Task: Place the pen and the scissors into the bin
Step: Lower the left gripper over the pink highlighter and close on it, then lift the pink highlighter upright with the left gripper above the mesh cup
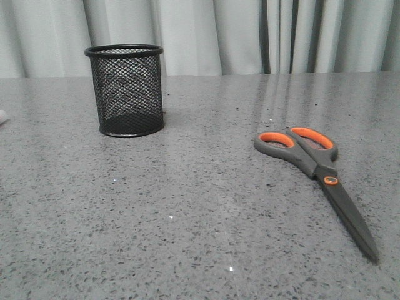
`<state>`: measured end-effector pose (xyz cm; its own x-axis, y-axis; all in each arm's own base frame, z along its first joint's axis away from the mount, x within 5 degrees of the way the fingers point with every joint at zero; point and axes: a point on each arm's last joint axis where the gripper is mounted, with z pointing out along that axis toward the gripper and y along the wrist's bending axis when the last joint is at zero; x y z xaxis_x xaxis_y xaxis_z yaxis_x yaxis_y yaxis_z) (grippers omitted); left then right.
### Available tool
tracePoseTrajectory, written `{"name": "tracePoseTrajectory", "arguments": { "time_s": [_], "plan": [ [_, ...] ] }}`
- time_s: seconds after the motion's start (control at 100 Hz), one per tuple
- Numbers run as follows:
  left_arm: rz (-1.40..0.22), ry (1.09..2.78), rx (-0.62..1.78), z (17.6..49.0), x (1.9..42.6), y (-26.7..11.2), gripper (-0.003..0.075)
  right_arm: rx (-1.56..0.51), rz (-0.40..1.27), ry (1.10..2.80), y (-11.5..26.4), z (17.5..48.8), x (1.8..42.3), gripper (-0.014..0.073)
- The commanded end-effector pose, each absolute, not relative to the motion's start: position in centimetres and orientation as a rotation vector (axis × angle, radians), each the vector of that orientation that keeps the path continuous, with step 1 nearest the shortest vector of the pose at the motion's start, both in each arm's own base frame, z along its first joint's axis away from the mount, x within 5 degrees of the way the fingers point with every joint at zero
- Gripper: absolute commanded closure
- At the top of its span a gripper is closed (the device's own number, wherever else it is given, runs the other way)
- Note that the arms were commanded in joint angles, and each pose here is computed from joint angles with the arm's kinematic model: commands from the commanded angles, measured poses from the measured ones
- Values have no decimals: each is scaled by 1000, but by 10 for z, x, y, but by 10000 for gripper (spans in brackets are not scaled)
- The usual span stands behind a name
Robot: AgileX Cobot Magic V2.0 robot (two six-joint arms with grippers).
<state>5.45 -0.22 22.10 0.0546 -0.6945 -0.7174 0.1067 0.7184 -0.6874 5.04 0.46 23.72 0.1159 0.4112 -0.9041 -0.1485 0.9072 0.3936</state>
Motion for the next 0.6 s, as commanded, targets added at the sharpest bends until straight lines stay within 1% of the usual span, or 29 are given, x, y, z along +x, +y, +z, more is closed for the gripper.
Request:
{"name": "tracePoseTrajectory", "arguments": {
  "time_s": [0.0,0.04,0.09,0.11,0.14,0.16,0.22,0.28,0.29,0.34,0.44,0.51,0.59],
  "plan": [
    [-534,1383,-352,252,47,-5,566,214,442,1360,5,270,46,634],
    [-498,1436,-305,259,47,-7,505,207,451,1391,6,278,47,605],
    [-462,1493,-264,271,50,-9,455,196,461,1425,7,287,48,565],
    [-448,1526,-250,277,52,-9,444,193,465,1450,8,290,51,530],
    [-439,1546,-238,285,54,-10,441,185,470,1476,9,293,54,491],
    [-432,1585,-234,287,58,-11,441,175,471,1491,10,296,55,470],
    [-392,1696,-197,303,69,-12,442,159,482,1570,14,302,64,370],
    [-350,1800,-169,314,83,-13,442,144,492,1635,17,307,71,319],
    [-341,1841,-161,316,87,-14,442,143,491,1655,18,307,74,310],
    [-309,1942,-141,324,102,-14,442,131,496,1706,21,310,80,293],
    [-255,2119,-114,338,136,-15,442,107,510,1764,27,313,91,293],
    [-218,2212,-98,346,159,-15,442,94,518,1782,30,314,96,293],
    [-205,2280,-91,353,182,-15,443,87,521,1800,32,312,100,293]
  ]
}}
